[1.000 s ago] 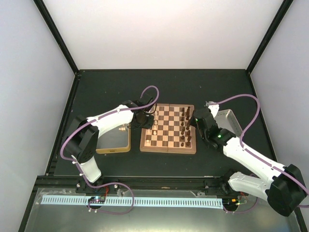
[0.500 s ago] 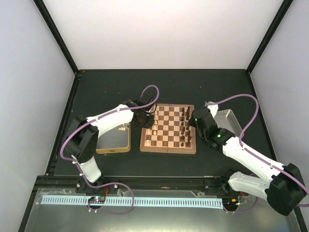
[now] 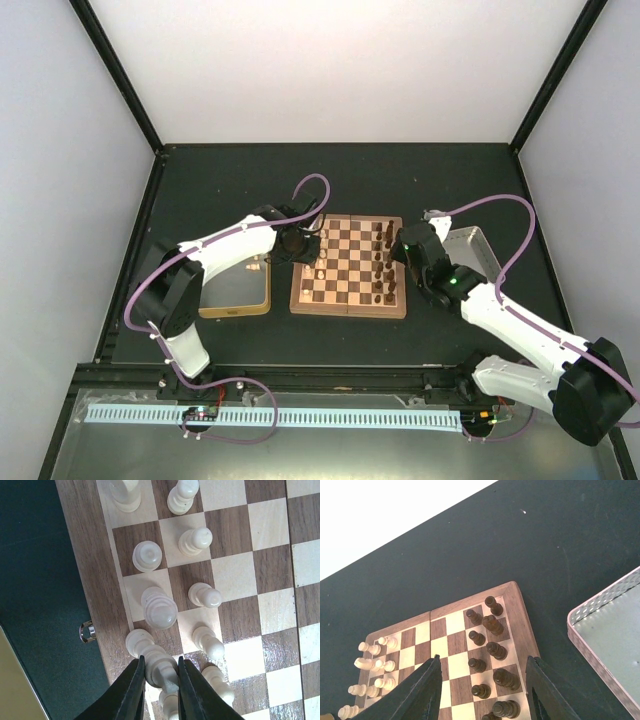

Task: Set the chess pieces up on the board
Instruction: Place the chess piece on the chessboard.

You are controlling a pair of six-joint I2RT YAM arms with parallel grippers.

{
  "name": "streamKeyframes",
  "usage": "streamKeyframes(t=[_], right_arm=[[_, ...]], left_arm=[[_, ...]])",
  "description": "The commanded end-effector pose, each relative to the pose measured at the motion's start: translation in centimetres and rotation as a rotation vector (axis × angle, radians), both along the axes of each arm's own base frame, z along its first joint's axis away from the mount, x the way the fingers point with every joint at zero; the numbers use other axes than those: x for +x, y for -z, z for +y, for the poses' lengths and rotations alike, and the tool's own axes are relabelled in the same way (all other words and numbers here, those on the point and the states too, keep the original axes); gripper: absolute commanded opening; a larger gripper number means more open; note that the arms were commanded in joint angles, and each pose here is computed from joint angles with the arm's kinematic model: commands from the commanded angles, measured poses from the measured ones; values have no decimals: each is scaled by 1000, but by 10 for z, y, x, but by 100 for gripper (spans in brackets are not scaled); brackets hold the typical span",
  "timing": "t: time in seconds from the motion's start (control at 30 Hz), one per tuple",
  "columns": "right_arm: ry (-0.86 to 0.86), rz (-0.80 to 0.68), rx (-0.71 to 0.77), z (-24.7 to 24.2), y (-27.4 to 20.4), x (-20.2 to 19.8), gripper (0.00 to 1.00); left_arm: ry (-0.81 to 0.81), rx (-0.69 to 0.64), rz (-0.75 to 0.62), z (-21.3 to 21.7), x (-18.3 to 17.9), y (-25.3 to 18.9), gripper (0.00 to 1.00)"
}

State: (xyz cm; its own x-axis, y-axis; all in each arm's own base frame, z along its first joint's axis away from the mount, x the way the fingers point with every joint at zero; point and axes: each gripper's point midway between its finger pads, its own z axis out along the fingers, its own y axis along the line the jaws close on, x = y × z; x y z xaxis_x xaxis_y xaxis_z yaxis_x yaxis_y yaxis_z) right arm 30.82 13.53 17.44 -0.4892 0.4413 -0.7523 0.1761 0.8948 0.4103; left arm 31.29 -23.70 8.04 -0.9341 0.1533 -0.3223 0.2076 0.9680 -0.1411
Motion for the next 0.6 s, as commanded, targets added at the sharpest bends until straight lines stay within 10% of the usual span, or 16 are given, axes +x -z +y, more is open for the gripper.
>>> streamKeyframes(t=[0.0,0.57], right_arm=[[14,-17,10,-2,-4,4,47],[-77,-2,-1,16,-4,8,46]], left_arm=[[18,-7,11,-7,1,0,19],[9,10,0,-7,7,6,18]])
